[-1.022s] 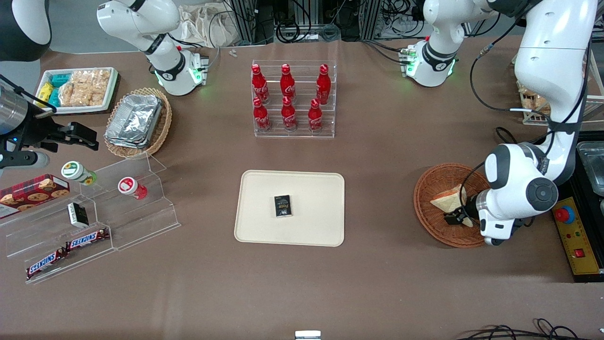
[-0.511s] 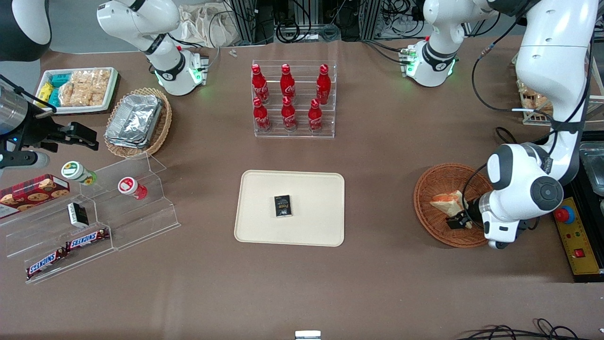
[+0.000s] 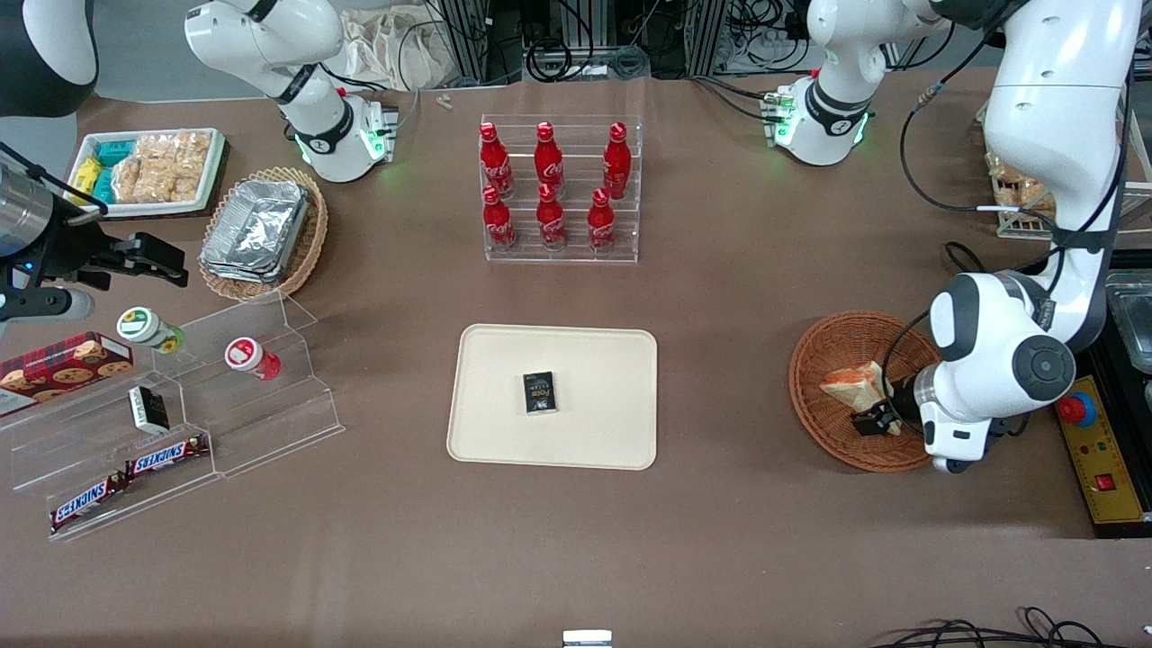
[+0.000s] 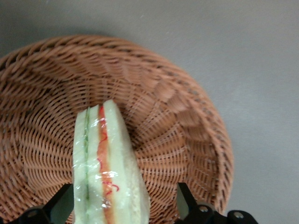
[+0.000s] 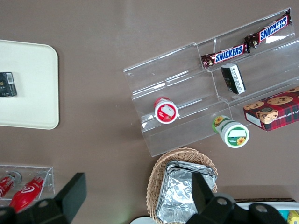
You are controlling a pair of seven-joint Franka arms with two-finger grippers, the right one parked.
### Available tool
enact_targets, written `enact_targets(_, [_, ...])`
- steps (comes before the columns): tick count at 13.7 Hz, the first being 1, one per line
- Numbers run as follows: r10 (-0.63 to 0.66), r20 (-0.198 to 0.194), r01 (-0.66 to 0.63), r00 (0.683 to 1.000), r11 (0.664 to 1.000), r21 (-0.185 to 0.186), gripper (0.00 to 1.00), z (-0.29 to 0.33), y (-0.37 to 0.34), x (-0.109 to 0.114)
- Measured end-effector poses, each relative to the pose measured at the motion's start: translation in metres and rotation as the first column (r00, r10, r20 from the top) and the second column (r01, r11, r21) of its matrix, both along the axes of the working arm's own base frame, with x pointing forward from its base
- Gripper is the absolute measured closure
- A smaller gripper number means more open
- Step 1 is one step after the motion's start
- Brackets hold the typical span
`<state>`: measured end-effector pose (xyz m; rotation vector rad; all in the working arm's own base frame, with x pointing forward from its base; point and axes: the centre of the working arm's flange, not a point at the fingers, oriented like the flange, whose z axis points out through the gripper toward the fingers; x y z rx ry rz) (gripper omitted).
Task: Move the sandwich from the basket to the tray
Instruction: 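Lower the open left gripper around the sandwich and close it, then lift the sandwich out of the basket with the left gripper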
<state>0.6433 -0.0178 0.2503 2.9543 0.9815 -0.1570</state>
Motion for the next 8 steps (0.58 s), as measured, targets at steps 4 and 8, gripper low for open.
enact_targets(4, [0.027,-0.038,-0.027,0.999,1.0,0.003,0.01,-0.015,0.008,-0.012])
enact_targets(8, [0.034,-0.044,-0.034,0.998,0.999,0.005,0.15,-0.018,0.008,-0.014])
